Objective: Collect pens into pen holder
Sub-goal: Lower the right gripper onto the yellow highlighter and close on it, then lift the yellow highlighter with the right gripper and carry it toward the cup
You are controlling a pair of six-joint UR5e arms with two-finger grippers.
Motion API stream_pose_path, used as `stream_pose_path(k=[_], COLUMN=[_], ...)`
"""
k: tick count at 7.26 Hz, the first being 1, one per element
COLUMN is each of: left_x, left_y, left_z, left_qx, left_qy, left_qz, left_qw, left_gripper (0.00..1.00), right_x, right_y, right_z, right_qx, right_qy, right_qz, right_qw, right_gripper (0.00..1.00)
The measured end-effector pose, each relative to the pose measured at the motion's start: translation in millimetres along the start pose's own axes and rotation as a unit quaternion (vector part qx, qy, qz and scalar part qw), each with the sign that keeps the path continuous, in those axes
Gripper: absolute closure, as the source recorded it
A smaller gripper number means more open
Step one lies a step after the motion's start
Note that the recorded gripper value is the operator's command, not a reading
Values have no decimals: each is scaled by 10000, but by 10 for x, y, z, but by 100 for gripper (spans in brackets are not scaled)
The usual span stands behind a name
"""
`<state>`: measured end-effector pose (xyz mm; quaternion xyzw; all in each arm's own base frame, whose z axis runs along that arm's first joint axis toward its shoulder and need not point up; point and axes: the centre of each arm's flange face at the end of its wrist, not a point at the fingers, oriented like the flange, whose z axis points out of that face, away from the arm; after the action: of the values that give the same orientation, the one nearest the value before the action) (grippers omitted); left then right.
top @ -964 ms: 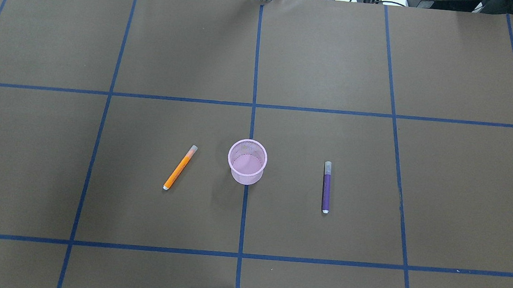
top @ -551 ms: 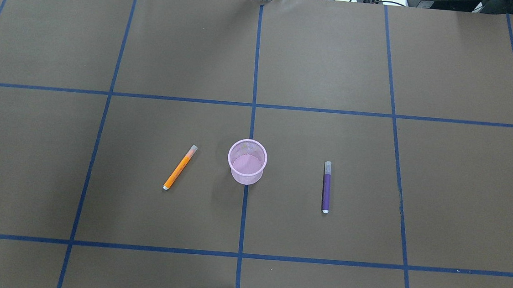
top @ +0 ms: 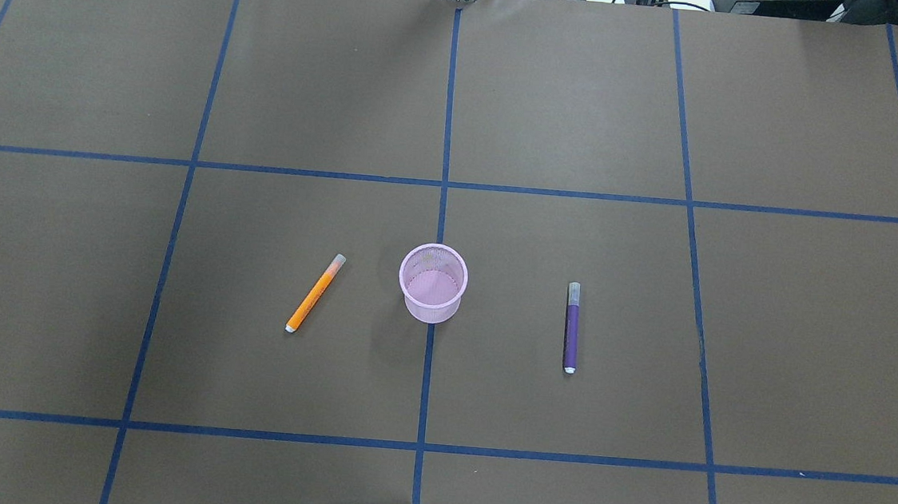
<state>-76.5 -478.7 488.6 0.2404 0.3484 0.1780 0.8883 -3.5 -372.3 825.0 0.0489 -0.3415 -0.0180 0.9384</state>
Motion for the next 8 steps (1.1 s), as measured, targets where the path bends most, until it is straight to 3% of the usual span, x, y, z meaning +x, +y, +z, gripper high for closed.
stream_pose_path(k=[5, 7, 8], left_x=[4, 3, 3], left_y=[-3, -3, -3], left_z=[-4, -4, -3], left_qx=[24, 29, 30], left_qy=[-6, -7, -8], left_qz=[25, 30, 32], left_qw=[10000, 10000, 10000], left_gripper=[0, 0, 0], right_x=[29, 27, 23], right_y=[48, 52, 52], right_z=[63, 71, 75], right_qx=[-84, -97, -102], right_qy=[-1, -1, -1], right_qz=[16, 10, 3], right_qw=[10000, 10000, 9999], right_gripper=[54, 72, 95])
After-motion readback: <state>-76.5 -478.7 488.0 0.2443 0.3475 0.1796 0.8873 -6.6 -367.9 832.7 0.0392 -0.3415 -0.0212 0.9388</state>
